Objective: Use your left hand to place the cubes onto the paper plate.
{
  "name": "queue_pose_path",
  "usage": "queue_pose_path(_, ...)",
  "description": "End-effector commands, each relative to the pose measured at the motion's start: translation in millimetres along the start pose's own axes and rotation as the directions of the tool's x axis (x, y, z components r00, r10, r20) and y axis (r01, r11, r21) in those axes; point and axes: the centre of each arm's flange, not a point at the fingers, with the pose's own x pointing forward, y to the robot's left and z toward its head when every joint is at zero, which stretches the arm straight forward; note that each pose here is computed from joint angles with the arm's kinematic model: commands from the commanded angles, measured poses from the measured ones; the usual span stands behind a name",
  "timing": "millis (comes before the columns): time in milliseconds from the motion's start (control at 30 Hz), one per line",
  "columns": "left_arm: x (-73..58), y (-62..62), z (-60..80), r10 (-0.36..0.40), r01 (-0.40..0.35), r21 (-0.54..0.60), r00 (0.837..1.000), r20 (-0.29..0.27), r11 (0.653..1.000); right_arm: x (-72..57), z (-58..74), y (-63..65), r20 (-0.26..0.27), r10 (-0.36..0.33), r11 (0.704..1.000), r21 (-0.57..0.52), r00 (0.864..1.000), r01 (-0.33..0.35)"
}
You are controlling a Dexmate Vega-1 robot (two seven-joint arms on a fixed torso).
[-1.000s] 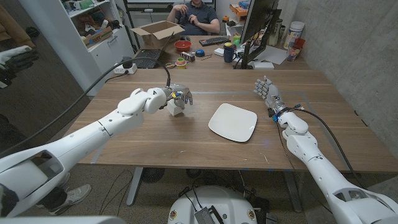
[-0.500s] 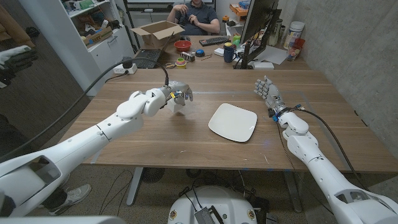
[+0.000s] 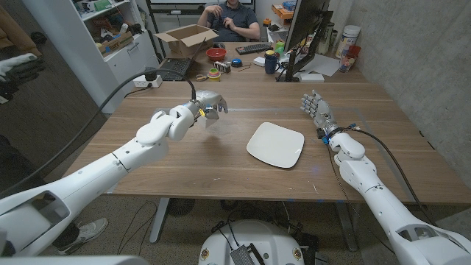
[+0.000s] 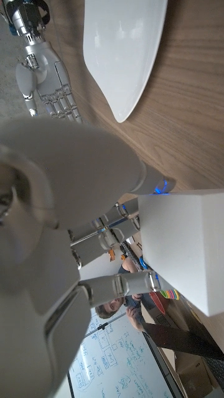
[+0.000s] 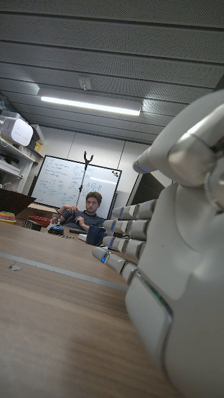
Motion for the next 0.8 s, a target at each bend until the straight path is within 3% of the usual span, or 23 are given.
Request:
queue_pose_path(33, -6.2, 3.5, -3.7, 0.094, -0.095, -0.028, 0.995, -0.029, 0.995, 1.5, 1.0, 0.4, -0.003, 0.001, 1.0, -0.008, 1.0, -0.001)
queue_pose_path(67, -7.6, 2.7, -3.7, 0.13, -0.131, -0.031, 0.991, -0.031, 0.991, 1.4, 1.0, 0.4, -0.005, -0.001, 1.0, -0.011, 1.0, 0.001)
queue_pose_path(433, -6.4, 5.0, -3.8, 0.189, -0.191, -0.052, 0.981, -0.033, 0.98, 1.2, 1.8, -1.6, -0.007, -0.006, 1.0, -0.025, 1.0, 0.006)
queue_pose_path(567, -7.0, 4.7, -3.3, 0.241, -0.244, -0.061, 0.969, -0.045, 0.968, 0.6, 2.4, -2.7, -0.007, -0.008, 1.0, -0.024, 1.0, 0.008)
queue_pose_path(600, -6.7, 5.2, -3.6, 0.27, -0.275, -0.064, 0.96, -0.071, 0.959, 0.7, 2.4, -3.0, -0.006, -0.006, 1.0, -0.021, 1.0, 0.006)
queue_pose_path(633, -6.0, 5.3, -3.0, 0.238, -0.241, -0.06, 0.97, -0.047, 0.969, 0.6, 2.7, -3.3, -0.006, -0.006, 1.0, -0.023, 1.0, 0.006)
queue_pose_path(800, -5.3, 3.4, -2.3, 0.259, -0.262, -0.079, 0.965, -0.044, 0.962, -0.5, 3.5, -3.7, -0.008, -0.01, 0.999, -0.031, 1.0, 0.009)
